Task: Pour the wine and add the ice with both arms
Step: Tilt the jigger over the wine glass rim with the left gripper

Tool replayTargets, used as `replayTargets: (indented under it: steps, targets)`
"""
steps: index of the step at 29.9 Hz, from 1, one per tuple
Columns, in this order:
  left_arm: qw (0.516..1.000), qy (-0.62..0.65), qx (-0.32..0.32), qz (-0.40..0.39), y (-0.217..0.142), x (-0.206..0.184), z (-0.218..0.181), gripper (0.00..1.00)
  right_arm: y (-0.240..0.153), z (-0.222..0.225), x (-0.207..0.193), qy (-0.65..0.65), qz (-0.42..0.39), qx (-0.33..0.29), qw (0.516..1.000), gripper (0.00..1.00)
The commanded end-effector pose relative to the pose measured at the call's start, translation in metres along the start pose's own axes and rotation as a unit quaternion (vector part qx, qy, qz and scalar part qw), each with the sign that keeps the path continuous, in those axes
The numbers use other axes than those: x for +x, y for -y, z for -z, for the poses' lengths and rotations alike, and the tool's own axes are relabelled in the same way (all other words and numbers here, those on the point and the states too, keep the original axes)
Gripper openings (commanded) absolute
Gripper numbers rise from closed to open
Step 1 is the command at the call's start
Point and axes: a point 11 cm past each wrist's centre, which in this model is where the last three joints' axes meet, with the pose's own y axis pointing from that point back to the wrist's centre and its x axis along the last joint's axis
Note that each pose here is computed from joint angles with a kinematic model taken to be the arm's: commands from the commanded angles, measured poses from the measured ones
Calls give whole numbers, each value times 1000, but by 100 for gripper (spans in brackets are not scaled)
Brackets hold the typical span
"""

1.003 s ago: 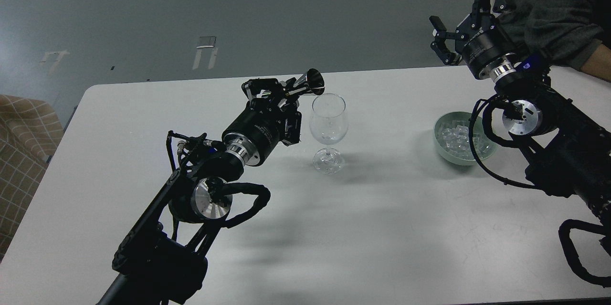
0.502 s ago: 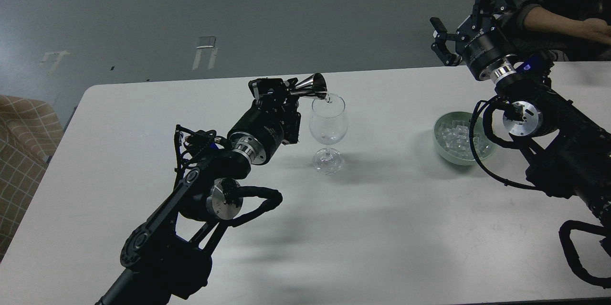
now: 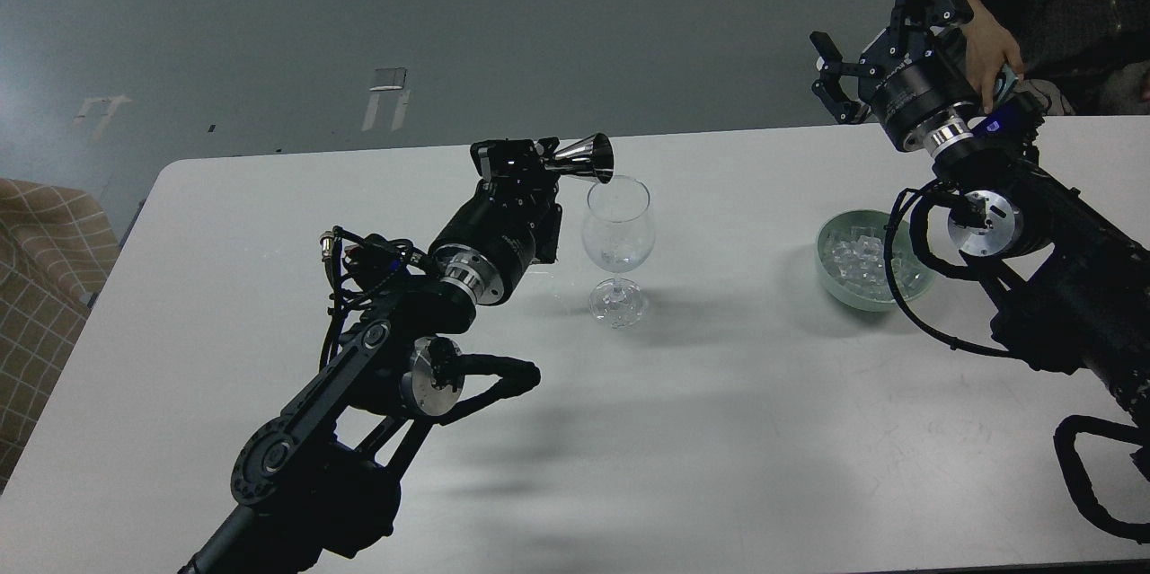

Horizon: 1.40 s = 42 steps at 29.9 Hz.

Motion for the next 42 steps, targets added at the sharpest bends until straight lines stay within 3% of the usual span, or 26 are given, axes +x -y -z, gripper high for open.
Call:
replayTargets:
  steps: [1,42]
  targets:
    - [1000,27,-8,1,0,-3,-2,0,0,0,0,0,0,0,1000,100]
    - [970,235,-62,-10,-3,-17,-4,0,-2,-2,2,1,-3,-2,1000,100]
